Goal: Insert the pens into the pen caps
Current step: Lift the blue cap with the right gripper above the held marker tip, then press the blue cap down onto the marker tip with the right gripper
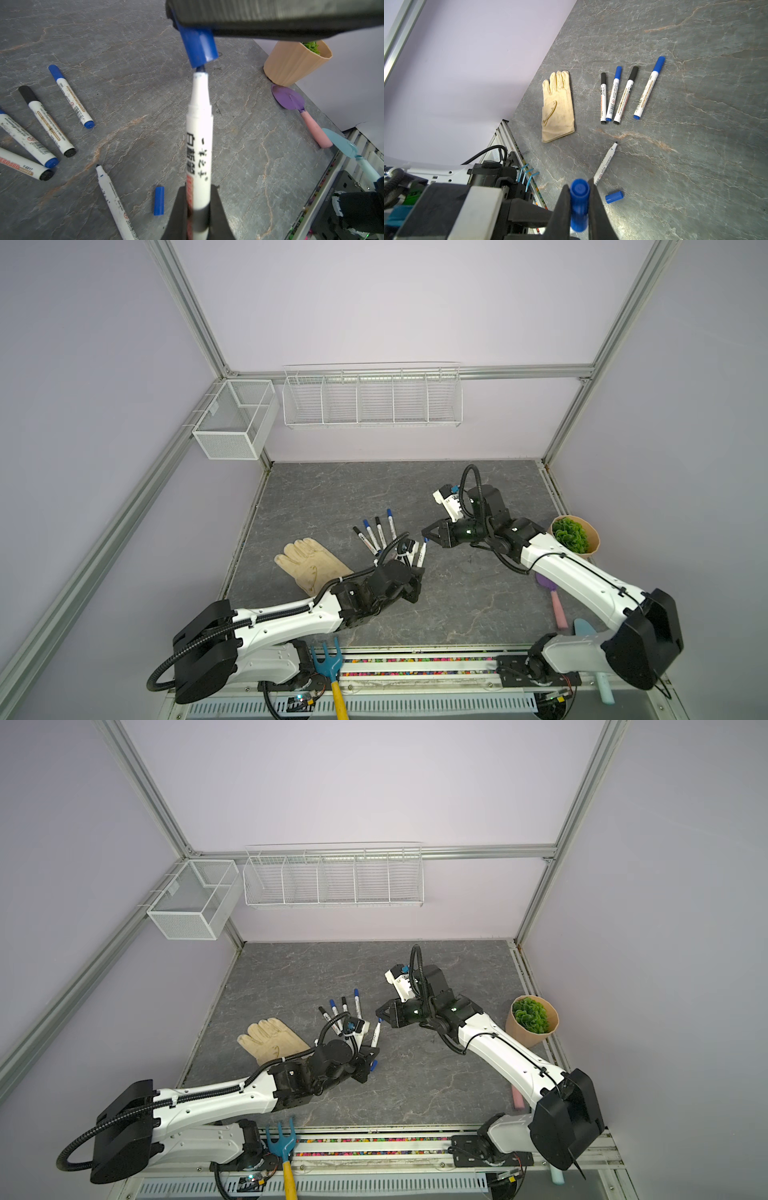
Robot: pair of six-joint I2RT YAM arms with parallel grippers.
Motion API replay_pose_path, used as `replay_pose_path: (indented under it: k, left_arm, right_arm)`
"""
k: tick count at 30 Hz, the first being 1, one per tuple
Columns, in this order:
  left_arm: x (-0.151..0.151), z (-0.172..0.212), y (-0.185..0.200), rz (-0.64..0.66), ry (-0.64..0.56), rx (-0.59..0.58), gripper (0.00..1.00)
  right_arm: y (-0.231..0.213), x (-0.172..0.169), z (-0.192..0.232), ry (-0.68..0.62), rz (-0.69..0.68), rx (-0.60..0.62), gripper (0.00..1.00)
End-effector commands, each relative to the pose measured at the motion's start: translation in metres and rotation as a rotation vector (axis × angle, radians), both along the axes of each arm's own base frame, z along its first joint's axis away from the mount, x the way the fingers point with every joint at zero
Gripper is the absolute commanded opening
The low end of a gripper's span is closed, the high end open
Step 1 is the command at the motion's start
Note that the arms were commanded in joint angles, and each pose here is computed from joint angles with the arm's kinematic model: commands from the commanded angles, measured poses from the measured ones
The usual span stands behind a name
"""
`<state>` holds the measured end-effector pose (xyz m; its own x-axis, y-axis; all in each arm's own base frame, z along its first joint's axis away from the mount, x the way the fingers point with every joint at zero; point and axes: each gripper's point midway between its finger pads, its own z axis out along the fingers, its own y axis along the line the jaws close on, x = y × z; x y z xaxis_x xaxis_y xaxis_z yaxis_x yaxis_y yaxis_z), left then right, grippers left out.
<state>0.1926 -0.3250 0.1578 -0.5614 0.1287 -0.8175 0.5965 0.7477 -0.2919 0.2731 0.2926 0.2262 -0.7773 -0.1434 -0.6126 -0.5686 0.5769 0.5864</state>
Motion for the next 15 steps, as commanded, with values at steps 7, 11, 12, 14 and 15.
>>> replay_pose_path:
  k: [7,11,12,14,15]
  left_arm:
    - [0.005,0.014,-0.007,0.006,-0.036,-0.024,0.0]
    - [0.007,0.027,-0.006,0.019,-0.066,-0.073,0.0]
    - [0.007,0.031,-0.006,0.022,-0.072,-0.085,0.0]
    - [0.008,0.037,-0.004,0.03,-0.083,-0.104,0.0]
    - [0.009,0.039,-0.003,0.031,-0.086,-0.112,0.0]
  right_arm:
    - [0.005,-0.016,0.0,0.019,0.073,0.015,0.1]
    - [0.005,-0.02,-0.004,0.038,0.078,0.018,0.1]
    - [0.004,-0.02,-0.004,0.04,0.077,0.019,0.1]
    - [0.003,-0.021,-0.004,0.042,0.075,0.02,0.1]
    - [0.003,-0.022,-0.003,0.039,0.076,0.021,0.1]
